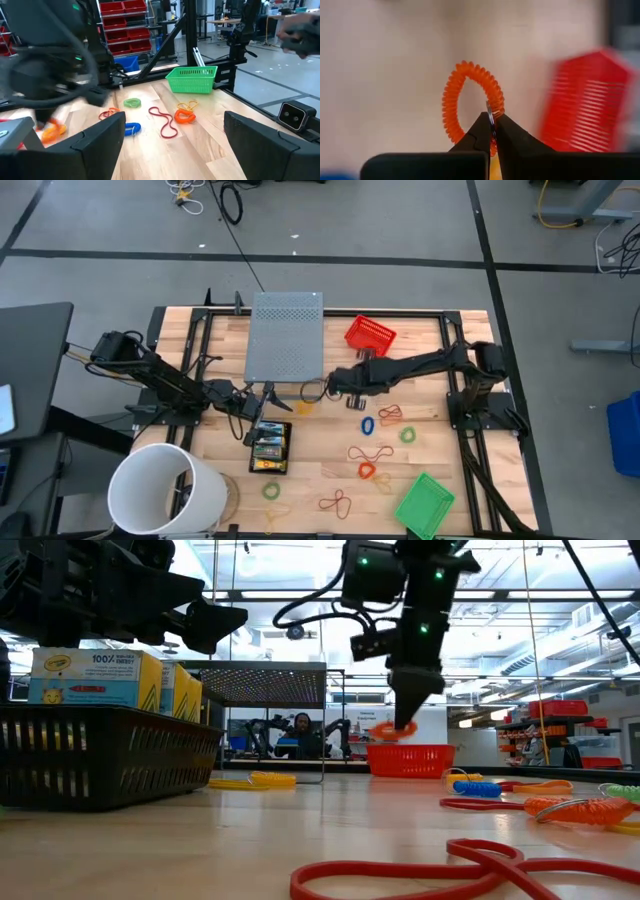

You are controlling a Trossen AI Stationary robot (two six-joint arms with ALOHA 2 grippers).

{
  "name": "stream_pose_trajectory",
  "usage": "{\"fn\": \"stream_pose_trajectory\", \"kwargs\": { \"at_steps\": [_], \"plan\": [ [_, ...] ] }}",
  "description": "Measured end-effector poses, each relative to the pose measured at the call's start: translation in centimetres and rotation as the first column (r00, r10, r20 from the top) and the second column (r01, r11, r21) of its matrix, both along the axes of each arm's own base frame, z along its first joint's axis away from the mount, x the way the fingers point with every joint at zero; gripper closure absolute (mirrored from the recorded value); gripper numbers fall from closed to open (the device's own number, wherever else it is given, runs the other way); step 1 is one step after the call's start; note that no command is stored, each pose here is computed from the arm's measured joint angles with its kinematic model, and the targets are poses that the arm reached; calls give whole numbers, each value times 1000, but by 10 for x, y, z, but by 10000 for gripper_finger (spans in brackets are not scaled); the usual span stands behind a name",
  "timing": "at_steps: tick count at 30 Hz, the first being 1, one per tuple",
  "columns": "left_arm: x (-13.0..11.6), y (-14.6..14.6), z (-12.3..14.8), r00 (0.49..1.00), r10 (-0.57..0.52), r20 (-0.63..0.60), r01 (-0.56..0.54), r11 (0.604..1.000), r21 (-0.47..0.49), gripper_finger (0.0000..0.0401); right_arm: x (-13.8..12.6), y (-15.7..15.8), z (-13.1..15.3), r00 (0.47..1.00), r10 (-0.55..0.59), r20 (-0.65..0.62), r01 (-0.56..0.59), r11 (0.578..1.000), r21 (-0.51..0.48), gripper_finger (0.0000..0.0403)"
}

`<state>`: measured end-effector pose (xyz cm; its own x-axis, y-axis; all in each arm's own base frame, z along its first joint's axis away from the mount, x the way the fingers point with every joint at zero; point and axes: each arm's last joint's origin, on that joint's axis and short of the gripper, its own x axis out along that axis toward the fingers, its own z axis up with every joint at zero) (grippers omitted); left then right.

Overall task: Pick & Place Office Desk Supplies
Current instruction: Put the top orange spring keychain into the red basket

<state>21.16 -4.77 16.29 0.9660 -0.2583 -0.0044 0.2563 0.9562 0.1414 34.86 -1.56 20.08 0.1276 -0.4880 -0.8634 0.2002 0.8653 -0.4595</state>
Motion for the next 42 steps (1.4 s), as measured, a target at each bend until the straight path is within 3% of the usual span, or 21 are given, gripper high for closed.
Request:
{"fn": "stream_pose_trajectory", "kwargs": {
  "at_steps": [6,14,21,31,42],
  "plan": [
    [0,0,0,1000,0,0,0,1000,0,62,-10,-37,13,988,-134,-81,121,982,-148,392],
    [0,0,0,1000,0,0,0,1000,0,62,-23,-93,12,964,-227,-136,203,964,-169,392],
    [0,0,0,1000,0,-1,0,1000,-1,62,-32,-132,11,966,-232,-109,230,973,-33,392],
    [0,0,-1,1000,0,-12,0,1000,1,62,-42,-157,9,966,-245,-78,252,961,112,391],
    [0,0,-1,1000,0,-13,0,1000,1,62,-43,-161,9,963,-265,-54,270,954,134,286]
  ]
}}
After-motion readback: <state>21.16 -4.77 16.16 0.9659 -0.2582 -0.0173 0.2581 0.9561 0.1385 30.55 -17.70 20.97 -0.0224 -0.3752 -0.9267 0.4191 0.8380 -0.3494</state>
